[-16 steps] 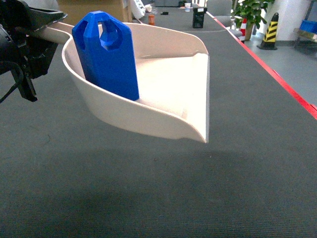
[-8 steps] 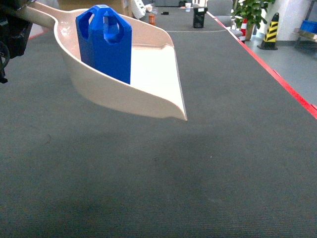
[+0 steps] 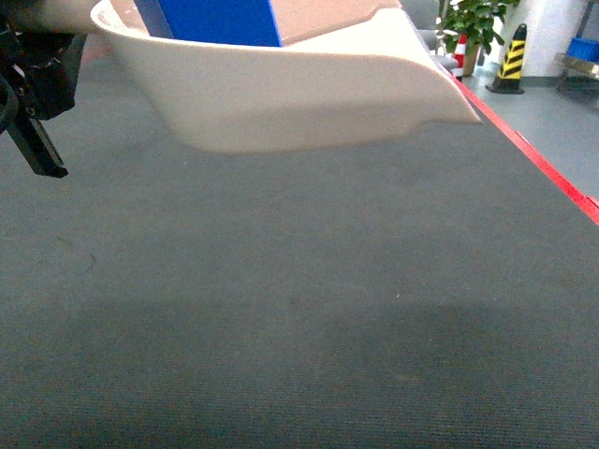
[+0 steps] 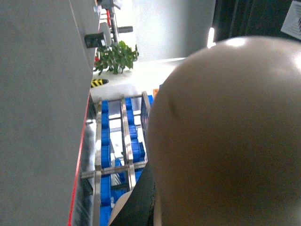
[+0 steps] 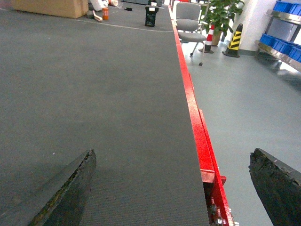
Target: Place part in tray to right shelf
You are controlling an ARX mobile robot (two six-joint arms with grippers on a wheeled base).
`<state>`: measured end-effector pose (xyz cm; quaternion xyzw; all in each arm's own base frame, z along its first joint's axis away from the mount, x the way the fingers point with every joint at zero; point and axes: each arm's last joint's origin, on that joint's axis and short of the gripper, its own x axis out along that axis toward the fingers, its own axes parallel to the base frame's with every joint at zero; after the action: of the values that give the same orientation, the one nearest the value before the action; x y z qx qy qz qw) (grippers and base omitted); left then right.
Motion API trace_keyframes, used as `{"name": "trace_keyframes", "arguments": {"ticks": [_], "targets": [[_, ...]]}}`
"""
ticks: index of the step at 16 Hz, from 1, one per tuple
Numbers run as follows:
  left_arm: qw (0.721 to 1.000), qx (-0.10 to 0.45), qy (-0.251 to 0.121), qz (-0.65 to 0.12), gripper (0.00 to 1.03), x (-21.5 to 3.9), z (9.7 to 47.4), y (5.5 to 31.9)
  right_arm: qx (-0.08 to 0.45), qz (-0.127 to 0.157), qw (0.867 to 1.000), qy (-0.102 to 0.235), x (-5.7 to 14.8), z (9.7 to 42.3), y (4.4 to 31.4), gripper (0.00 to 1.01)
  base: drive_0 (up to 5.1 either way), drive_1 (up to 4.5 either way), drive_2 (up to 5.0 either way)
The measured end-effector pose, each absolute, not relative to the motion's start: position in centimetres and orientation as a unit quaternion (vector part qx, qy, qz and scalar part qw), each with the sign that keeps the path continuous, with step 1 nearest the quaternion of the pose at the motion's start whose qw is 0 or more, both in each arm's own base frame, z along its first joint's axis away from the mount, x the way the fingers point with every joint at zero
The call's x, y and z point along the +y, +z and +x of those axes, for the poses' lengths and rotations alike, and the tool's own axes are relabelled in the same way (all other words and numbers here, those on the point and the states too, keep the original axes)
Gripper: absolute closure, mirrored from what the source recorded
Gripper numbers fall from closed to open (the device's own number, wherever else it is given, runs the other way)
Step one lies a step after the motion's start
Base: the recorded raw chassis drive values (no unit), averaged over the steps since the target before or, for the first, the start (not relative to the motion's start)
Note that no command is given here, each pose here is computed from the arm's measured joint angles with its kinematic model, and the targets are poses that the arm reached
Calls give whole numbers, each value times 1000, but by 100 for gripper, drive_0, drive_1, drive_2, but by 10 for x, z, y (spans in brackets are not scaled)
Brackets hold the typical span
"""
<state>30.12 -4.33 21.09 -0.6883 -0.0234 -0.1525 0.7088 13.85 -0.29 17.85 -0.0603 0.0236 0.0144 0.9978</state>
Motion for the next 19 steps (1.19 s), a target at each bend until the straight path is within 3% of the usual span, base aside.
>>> {"name": "trace_keyframes", "arguments": {"ticks": [7, 19], "targets": [[689, -14, -146, -709, 88, -42, 297, 206, 25, -61, 998, 15, -3, 139, 178, 3, 0, 0, 0], [689, -13, -147, -710, 88, -42, 297, 206, 25, -61, 998, 16, -3, 139, 178, 3, 489, -302, -172]]}}
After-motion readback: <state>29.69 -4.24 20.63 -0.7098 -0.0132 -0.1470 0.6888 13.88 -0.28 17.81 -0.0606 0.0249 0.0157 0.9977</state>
